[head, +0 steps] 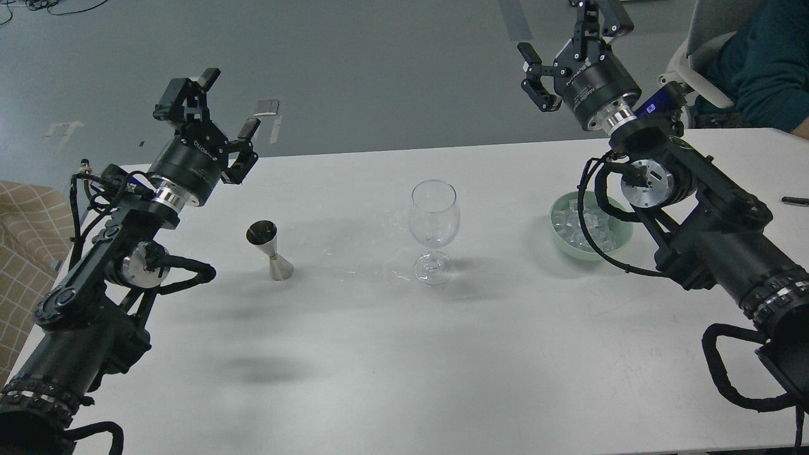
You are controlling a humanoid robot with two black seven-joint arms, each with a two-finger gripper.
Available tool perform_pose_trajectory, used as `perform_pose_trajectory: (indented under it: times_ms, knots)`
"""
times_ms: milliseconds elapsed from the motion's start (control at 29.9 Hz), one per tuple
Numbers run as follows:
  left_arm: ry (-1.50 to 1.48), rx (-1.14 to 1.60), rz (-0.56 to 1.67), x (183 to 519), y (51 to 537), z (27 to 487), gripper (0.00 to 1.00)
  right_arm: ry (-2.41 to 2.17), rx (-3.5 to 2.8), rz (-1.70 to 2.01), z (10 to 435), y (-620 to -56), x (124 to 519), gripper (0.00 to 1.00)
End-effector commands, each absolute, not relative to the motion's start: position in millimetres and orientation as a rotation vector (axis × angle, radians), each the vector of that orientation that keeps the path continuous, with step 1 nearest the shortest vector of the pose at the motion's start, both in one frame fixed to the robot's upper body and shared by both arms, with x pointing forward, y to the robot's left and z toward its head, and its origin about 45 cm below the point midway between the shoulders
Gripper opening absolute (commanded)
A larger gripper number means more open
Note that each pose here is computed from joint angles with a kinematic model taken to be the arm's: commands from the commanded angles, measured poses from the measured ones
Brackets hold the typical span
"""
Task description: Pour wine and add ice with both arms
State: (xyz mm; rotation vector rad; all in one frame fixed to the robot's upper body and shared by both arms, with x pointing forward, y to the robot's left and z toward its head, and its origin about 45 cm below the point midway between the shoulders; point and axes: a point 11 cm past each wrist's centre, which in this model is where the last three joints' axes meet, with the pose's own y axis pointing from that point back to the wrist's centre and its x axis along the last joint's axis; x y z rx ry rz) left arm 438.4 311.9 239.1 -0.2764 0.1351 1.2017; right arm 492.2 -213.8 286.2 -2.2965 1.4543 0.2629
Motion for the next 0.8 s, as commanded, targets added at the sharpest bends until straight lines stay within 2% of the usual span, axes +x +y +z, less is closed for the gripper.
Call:
perform_pose_trajectory:
  times_ms: [0, 768]
  knots:
    - [0.135, -0.269, 1.204, 437.9, 312.6, 237.6, 1.0, 1.456, -2.291, 0.261, 285.7, -214.4, 491.9, 1.0]
    - [0.129, -0.262, 1.201, 438.4, 315.0, 240.6, 1.0, 1.459, -2.293, 0.258, 286.1, -214.1, 492.2, 1.0]
